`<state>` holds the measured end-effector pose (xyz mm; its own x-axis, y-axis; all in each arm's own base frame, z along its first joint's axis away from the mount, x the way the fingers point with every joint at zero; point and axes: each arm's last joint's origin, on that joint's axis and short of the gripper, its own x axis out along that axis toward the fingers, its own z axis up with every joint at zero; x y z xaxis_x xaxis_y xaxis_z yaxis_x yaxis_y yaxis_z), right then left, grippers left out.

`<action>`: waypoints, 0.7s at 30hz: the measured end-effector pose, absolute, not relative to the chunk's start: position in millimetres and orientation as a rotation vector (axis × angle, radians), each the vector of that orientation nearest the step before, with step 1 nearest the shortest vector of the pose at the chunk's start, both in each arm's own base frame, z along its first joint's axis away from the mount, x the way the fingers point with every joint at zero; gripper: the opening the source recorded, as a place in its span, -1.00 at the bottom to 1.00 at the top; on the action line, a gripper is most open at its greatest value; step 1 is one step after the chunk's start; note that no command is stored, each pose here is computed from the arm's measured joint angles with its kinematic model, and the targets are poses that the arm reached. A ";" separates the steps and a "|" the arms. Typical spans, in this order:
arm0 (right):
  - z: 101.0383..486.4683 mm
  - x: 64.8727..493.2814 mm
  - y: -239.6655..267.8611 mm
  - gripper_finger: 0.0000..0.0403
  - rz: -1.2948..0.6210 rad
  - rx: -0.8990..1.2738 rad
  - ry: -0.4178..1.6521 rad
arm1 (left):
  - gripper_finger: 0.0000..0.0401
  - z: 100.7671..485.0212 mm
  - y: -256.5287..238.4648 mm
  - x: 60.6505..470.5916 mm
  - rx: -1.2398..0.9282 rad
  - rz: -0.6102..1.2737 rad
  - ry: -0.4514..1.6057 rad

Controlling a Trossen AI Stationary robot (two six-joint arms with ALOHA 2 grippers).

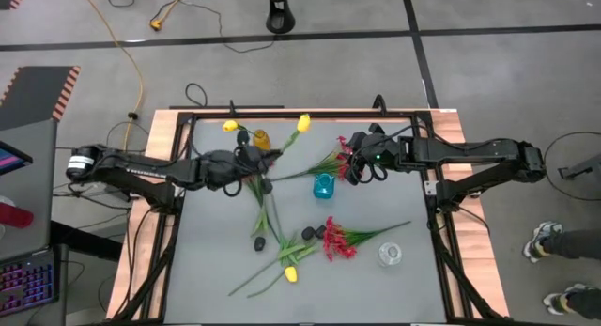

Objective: Sort flowers into vase by color
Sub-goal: Put the top yellow flower into the yellow vase

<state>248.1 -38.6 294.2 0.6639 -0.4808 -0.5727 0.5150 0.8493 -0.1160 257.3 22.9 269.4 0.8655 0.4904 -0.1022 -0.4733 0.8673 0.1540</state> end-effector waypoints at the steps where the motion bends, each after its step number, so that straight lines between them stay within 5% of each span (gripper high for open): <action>1: 294.3 248.1 -38.6 -0.17 -0.563 0.058 0.630 | -1.00 270.6 26.3 256.7 0.156 0.515 0.116; 21: 295.9 249.3 -38.8 -0.17 -0.563 0.061 0.608 | -1.00 284.9 95.1 245.7 0.358 0.549 -0.014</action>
